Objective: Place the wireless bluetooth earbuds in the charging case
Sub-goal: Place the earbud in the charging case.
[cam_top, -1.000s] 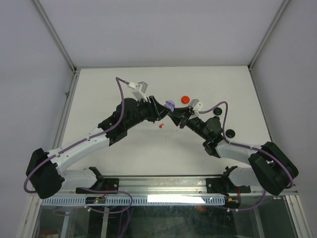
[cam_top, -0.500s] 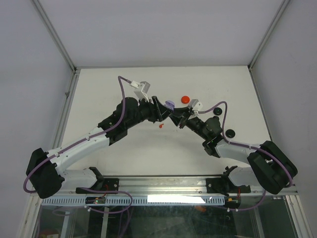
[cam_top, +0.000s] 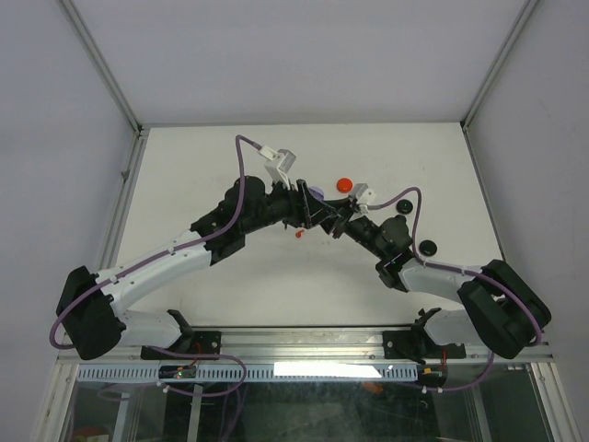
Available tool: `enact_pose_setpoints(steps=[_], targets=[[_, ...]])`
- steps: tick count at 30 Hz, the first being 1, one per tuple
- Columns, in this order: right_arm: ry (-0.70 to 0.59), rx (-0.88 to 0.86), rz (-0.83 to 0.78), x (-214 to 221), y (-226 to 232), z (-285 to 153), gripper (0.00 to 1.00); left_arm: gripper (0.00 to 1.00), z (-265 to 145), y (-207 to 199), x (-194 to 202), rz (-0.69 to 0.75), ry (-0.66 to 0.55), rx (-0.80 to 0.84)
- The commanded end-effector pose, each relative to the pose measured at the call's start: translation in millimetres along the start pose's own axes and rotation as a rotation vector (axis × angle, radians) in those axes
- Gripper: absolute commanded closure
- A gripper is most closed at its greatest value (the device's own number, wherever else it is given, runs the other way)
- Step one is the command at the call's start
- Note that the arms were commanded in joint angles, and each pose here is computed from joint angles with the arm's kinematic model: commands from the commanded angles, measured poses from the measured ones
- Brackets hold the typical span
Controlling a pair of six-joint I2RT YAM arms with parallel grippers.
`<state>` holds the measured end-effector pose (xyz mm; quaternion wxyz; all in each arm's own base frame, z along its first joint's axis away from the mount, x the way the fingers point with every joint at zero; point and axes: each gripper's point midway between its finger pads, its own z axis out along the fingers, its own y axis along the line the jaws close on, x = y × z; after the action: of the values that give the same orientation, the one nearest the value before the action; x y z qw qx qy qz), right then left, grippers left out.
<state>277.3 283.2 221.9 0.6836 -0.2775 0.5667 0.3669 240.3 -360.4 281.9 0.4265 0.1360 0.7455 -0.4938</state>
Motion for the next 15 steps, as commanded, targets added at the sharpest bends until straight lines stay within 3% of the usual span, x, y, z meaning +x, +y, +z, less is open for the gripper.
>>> enact_pose_setpoints(steps=[1, 7, 15], targets=[[-0.116, -0.030, -0.030, -37, 6, 9, 1.00, 0.44, -7, -30, -21, 0.078, -0.059, 0.090], [-0.103, -0.060, -0.040, -38, 12, 7, 1.00, 0.41, -27, -14, -37, 0.146, -0.076, 0.016], [-0.078, -0.114, -0.060, -41, 22, 2, 1.00, 0.33, -52, 7, -53, 0.146, -0.039, 0.053]])
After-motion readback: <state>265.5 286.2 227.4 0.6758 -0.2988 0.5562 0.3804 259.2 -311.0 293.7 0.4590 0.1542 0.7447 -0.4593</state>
